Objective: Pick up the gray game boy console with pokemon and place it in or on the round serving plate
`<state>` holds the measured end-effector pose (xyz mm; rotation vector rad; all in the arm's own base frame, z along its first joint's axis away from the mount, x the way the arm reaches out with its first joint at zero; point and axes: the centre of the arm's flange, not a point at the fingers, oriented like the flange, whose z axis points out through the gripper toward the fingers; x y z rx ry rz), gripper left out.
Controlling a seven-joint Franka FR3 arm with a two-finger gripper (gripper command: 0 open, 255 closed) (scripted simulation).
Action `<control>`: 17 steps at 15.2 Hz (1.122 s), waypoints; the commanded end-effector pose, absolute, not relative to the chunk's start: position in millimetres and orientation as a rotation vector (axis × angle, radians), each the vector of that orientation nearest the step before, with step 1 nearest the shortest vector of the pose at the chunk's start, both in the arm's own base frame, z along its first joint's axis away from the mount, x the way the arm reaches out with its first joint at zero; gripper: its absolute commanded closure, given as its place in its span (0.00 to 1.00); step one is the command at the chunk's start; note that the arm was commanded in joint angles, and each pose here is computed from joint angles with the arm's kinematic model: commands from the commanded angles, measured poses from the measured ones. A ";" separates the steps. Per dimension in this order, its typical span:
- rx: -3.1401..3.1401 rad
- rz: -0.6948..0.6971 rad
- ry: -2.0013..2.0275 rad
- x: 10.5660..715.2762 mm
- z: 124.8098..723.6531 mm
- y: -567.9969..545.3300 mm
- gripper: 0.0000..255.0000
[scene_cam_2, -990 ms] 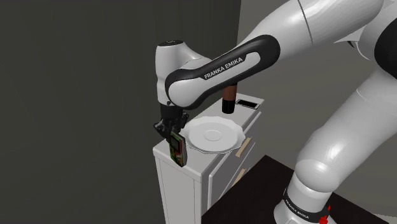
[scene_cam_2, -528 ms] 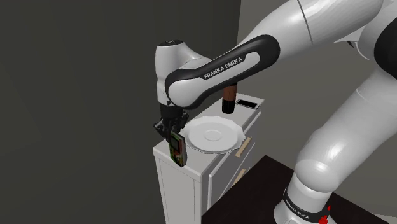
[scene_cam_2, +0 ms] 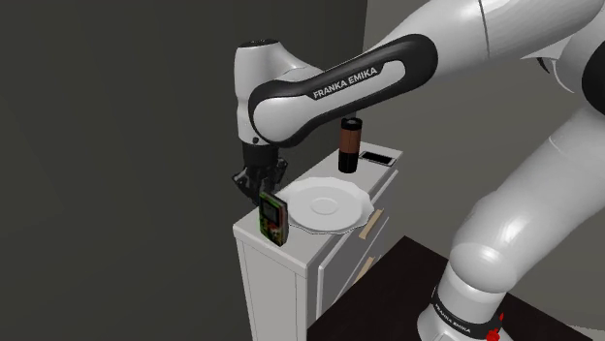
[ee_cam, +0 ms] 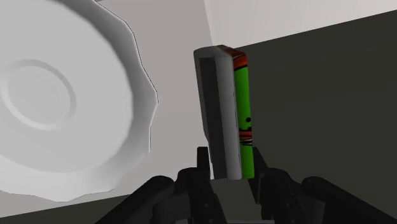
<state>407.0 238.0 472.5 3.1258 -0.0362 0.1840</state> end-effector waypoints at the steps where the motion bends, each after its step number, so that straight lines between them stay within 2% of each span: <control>1: 3.126 0.184 -0.036 407.3 483.9 237.7 1.00; 10: 3.126 0.184 -0.036 407.3 530.2 237.7 1.00; 17: 3.126 0.184 -0.036 415.6 546.1 147.0 1.00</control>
